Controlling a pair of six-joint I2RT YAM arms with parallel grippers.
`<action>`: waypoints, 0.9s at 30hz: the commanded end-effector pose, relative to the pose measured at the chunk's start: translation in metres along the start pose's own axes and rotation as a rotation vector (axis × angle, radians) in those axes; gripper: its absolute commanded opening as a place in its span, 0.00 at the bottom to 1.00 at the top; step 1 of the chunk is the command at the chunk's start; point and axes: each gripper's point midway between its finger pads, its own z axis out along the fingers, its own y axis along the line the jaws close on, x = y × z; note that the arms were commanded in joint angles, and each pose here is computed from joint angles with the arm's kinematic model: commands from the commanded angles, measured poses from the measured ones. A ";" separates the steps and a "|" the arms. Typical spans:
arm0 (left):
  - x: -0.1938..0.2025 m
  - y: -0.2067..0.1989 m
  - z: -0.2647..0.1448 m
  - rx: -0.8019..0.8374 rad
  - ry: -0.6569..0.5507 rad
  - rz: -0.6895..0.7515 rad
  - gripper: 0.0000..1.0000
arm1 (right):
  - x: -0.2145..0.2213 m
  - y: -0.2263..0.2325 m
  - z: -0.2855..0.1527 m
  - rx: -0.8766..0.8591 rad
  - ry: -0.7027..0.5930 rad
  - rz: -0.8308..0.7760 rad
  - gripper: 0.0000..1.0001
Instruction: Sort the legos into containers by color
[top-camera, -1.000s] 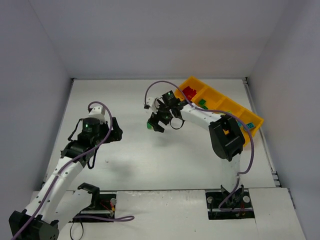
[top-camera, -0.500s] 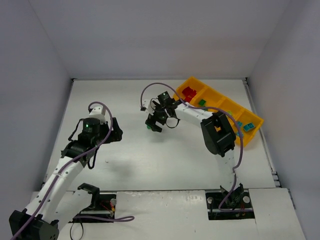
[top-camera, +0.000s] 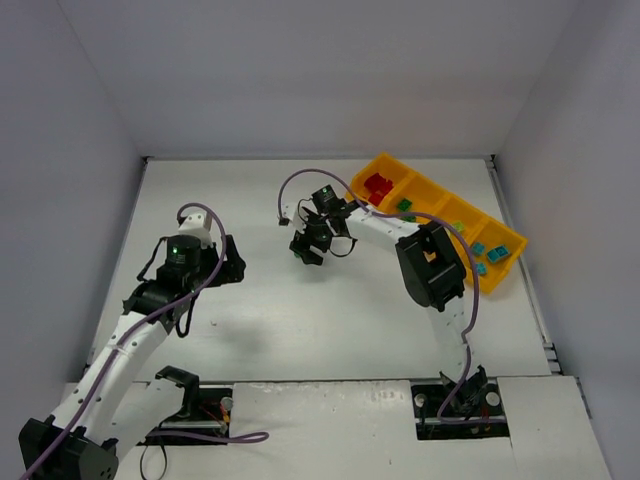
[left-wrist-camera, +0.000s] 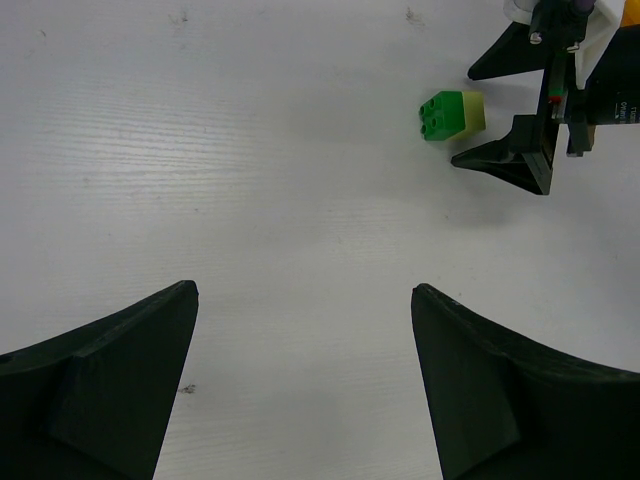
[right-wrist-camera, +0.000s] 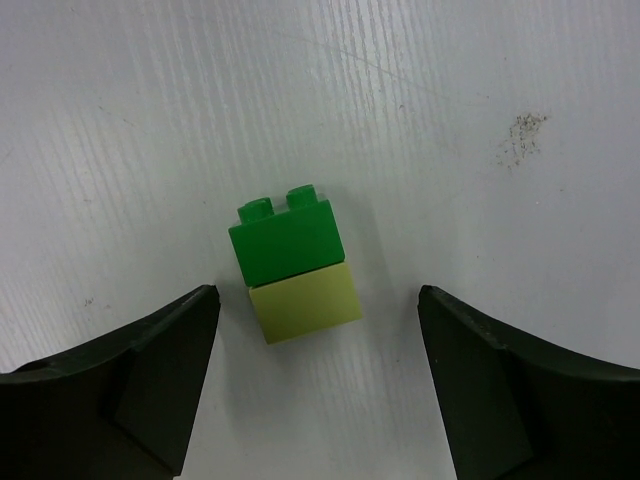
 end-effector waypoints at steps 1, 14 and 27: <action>-0.023 -0.007 -0.003 0.017 -0.068 0.012 0.81 | -0.015 -0.004 -0.005 0.006 -0.031 -0.033 0.75; -0.023 -0.008 -0.003 0.022 -0.068 0.013 0.81 | -0.005 0.005 -0.005 -0.012 -0.017 0.021 0.34; -0.044 -0.056 -0.020 0.261 -0.092 -0.044 0.81 | -0.051 0.045 -0.074 0.050 -0.144 0.083 0.00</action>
